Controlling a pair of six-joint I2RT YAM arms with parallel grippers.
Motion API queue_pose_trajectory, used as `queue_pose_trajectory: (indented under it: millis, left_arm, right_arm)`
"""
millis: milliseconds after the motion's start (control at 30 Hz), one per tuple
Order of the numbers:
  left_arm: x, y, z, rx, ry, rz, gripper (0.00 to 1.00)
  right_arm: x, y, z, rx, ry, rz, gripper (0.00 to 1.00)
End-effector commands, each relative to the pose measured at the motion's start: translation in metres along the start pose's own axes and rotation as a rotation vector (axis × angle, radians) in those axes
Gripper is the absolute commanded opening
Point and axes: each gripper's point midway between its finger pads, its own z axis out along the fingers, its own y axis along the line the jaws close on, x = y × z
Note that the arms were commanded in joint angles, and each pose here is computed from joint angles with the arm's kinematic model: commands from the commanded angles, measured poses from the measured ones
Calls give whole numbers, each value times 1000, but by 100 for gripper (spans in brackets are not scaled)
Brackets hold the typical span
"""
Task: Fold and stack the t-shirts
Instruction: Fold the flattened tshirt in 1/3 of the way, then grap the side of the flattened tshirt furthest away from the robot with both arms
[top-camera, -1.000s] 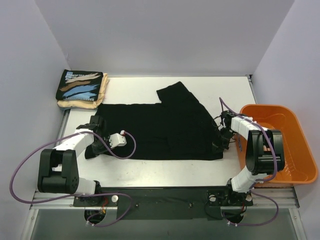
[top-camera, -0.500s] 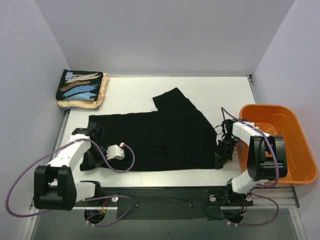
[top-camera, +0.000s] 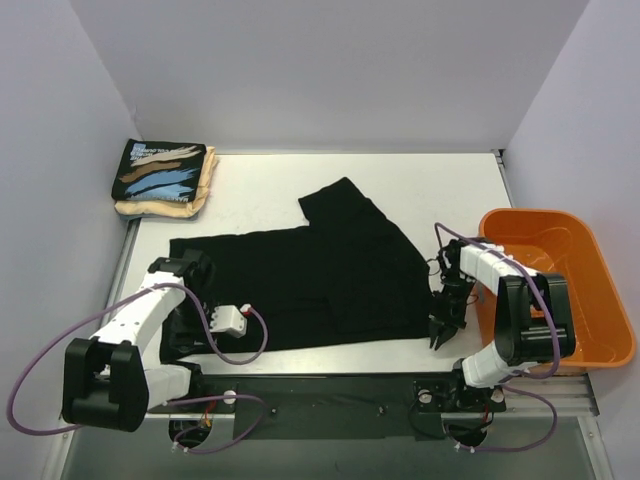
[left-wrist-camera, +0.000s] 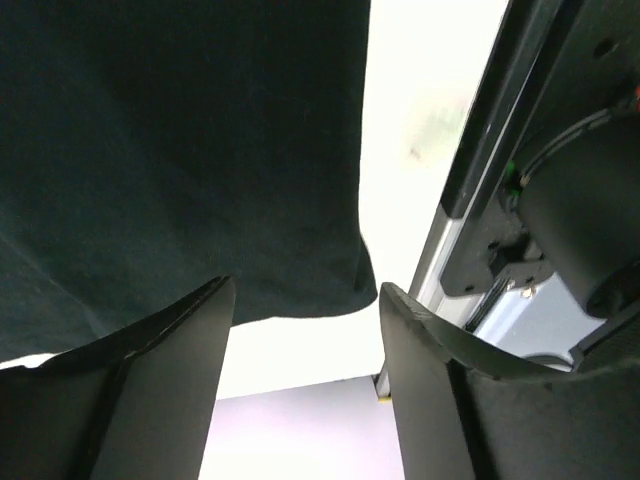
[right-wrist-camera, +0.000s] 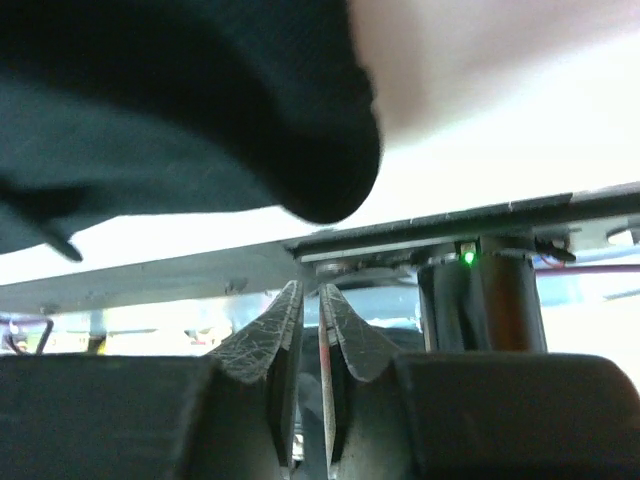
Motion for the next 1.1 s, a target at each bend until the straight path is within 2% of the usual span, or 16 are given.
queue_pose_trajectory:
  millis: [0,33,67,100,133,200,267,400,433,567,633,700,767,833,967,1067]
  left_arm:
    - [20,23,-25,-63,103,-51,72]
    - [17,38,-41,-102,79,-66,73]
    - [15,43,-47,-106,30,-113,74]
    - [15,65,-66,-166,-5,-168,74]
    - [5,81,-69,-180,-91,-244,75]
    - [4,134,-107,-308,-242,-470,75]
    - [5,165,-119,-331,-345,-686,74]
    - [-5,210,-118,-342,-475,-988,70]
    - [-7,216,-117,-331,-502,-1088,70]
    - [9,256,-116,-396,-571,-1321,70]
    - [29,277,-121,-509,-572,-1406,71]
    - [41,290,-122,-566,-583,-1468,73]
    - [46,299,-121,-589,-594,-1503,74]
    - [51,305,-111,-587,-587,-1532,75]
    - [70,314,-84,-569,-540,-1606,74]
    - [70,321,-68,-539,-515,-1575,67]
  right_arm:
    - [5,20,-49,-31,-44,-140,14]
    - [-5,36,-79,-47,-115,-220,17]
    - [-11,46,-91,-60,-137,-260,26]
    - [-23,71,-128,-118,-241,-348,30]
    - [-38,97,-163,-164,-346,-412,41]
    - [-66,131,-210,-209,-489,-478,56]
    - [-102,166,-247,-264,-619,-519,59]
    - [-181,230,-286,-343,-798,-529,60]
    - [-196,241,-288,-357,-821,-522,60]
    - [-272,284,-278,-468,-927,-437,63]
    - [-311,287,-249,-512,-898,-321,63]
    - [-338,298,-243,-628,-893,-220,63]
    - [-354,315,-235,-721,-887,-230,63]
    - [-363,326,-223,-735,-893,-252,63]
    - [-381,324,-189,-684,-855,-174,62]
    - [-384,314,-161,-641,-791,-87,57]
